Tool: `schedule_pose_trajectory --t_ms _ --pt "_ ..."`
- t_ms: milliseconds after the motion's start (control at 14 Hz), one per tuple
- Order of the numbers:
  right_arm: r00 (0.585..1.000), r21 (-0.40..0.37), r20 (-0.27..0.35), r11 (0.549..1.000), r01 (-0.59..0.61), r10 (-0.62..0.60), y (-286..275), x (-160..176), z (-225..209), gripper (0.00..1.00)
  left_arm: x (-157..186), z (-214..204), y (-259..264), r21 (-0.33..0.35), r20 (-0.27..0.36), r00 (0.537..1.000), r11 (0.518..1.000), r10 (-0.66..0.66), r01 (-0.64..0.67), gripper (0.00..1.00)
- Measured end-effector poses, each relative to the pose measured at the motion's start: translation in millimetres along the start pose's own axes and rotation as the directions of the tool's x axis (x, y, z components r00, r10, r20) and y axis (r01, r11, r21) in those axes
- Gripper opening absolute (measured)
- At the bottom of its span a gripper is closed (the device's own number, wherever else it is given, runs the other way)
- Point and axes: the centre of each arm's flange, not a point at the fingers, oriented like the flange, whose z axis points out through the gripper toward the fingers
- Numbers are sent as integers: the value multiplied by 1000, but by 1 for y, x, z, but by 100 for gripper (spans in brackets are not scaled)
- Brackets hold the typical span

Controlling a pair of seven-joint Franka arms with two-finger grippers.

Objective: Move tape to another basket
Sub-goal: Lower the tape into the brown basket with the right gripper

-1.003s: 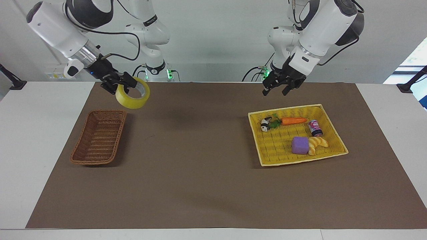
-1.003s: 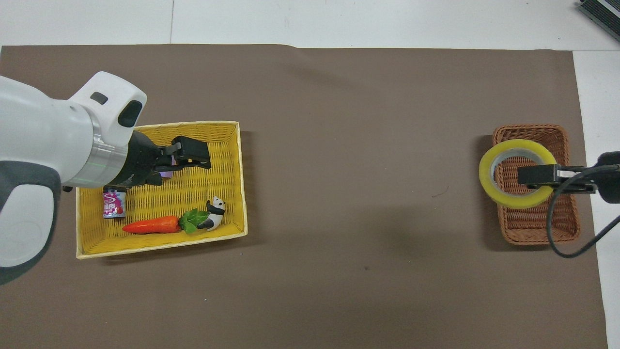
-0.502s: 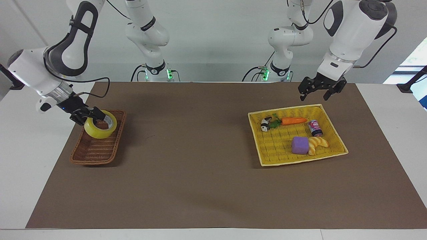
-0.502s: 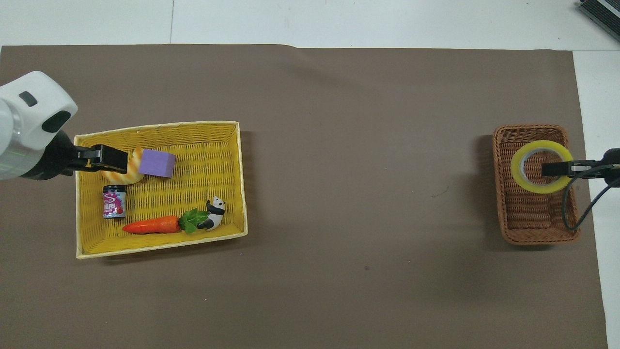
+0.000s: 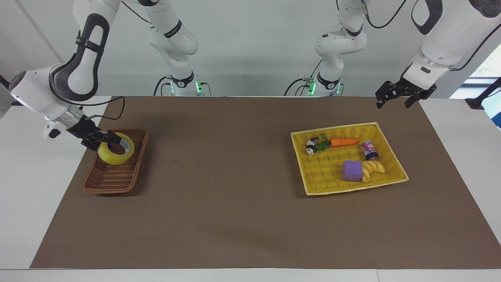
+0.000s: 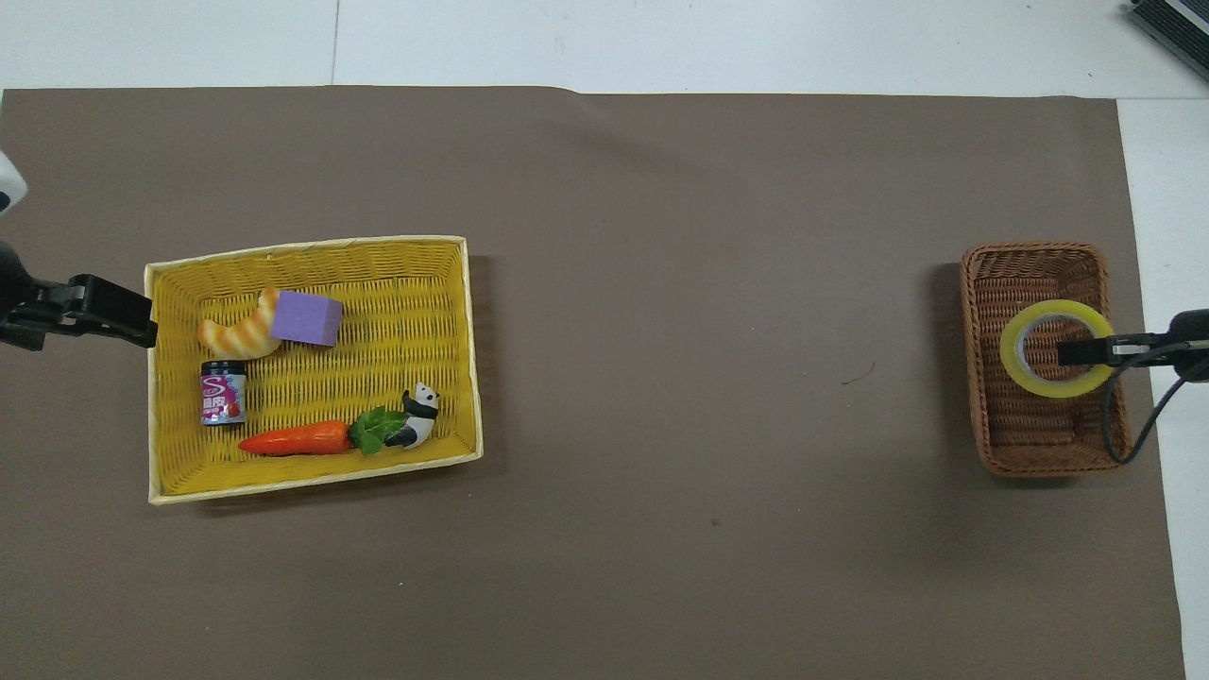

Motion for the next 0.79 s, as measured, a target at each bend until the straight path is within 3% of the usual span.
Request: schedule_pose_trajectory --t_ms 788 --pt "999 23 40 999 30 -31 30 -13 30 0 3 3 1 -1 1 1000 1000 3 -3 100"
